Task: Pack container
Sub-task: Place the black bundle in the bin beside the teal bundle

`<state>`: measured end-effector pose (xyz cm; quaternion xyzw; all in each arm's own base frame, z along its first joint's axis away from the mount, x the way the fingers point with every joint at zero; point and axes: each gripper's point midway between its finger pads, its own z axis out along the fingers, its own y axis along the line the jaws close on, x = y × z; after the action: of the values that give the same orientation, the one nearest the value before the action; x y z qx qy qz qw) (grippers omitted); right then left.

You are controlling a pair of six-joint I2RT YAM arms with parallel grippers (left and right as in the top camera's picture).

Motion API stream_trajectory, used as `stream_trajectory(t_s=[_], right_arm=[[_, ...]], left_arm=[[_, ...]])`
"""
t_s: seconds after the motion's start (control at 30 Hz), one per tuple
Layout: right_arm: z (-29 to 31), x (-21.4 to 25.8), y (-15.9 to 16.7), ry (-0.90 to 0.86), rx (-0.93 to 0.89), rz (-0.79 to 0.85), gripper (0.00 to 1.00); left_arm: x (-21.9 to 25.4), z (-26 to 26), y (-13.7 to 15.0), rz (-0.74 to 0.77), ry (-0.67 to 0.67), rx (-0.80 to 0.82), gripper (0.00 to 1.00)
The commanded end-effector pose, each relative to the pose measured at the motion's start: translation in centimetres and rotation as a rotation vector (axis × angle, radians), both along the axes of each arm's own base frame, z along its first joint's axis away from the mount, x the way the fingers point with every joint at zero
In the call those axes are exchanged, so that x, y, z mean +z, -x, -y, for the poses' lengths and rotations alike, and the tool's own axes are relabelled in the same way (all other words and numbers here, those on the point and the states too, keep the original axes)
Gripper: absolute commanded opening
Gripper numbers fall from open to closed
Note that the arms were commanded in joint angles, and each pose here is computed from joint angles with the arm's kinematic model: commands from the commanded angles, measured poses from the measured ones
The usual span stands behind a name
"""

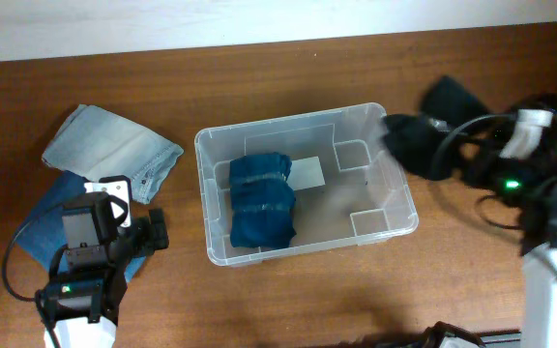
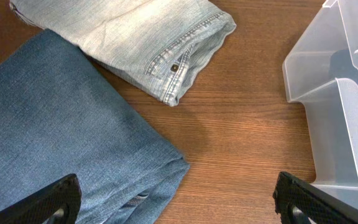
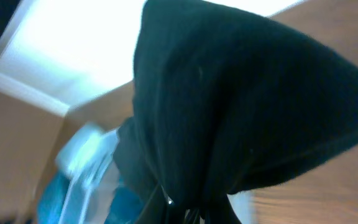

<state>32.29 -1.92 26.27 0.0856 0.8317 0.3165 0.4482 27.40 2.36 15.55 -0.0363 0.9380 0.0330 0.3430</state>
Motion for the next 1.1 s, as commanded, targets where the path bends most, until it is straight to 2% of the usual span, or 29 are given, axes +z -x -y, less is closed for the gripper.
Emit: stream_trajectory(t_s=[0.0, 0.1, 0.33, 0.53, 0.67, 0.7, 0.73, 0.77, 0.8, 0.9, 0.97, 1.0, 1.07], right_arm=[[-6.5, 0.3, 0.1, 0.181, 0.178, 0.053, 0.04], [-11.2, -3.0, 0.2, 0.283, 0.287, -0.037, 0.04], [-16.5, -12.2, 0.3, 0.462, 0.527, -0.225, 0.04], [-16.9, -20.0, -0.4, 0.497, 0.622, -0.386, 0.04], [-17.2, -22.6, 0.1, 0.509, 0.695, -0.422, 0.04], [-17.2, -22.7, 0.2, 0.509, 0.698, -0.429, 0.07], [-17.1, -22.9, 0.3, 0.508, 0.700, -0.438, 0.43], [-17.1, -22.9, 0.4, 0.508, 0.700, -0.443, 0.91], [-16.9, -21.9, 0.3, 0.512, 0.693, -0.445, 0.98], [-16.0, -19.0, -0.9, 0.575, 0.641, -0.429, 0.99], [-14.5, -15.4, -2.4, 0.672, 0.563, -0.397, 0.98], [-13.7, -13.5, -3.1, 0.706, 0.510, -0.380, 0.99], [-9.7, -7.9, -5.5, 0.769, 0.228, -0.346, 0.98]], left_arm=[[0.6, 0.0, -0.3, 0.016, 0.017, 0.008, 0.99], [0.6, 0.0, -0.2, 0.013, 0.017, 0.008, 0.99], [0.5, 0.0, -0.1, 0.005, 0.017, 0.008, 0.99], [0.4, 0.1, 0.0, 0.000, 0.017, 0.008, 0.99], [0.4, 0.1, 0.0, 0.000, 0.017, 0.008, 0.99], [0.4, 0.1, 0.0, 0.000, 0.017, 0.008, 0.99], [0.4, 0.1, 0.0, 0.001, 0.017, 0.008, 0.99], [0.4, 0.1, 0.0, 0.001, 0.017, 0.008, 0.99], [0.4, 0.1, 0.0, 0.001, 0.017, 0.008, 0.99], [0.4, 0.1, 0.0, 0.001, 0.017, 0.008, 0.99], [0.4, 0.1, 0.0, 0.001, 0.017, 0.008, 0.99], [0.4, 0.1, 0.0, 0.001, 0.017, 0.008, 0.99], [0.4, 0.1, 0.0, 0.001, 0.017, 0.008, 0.99]])
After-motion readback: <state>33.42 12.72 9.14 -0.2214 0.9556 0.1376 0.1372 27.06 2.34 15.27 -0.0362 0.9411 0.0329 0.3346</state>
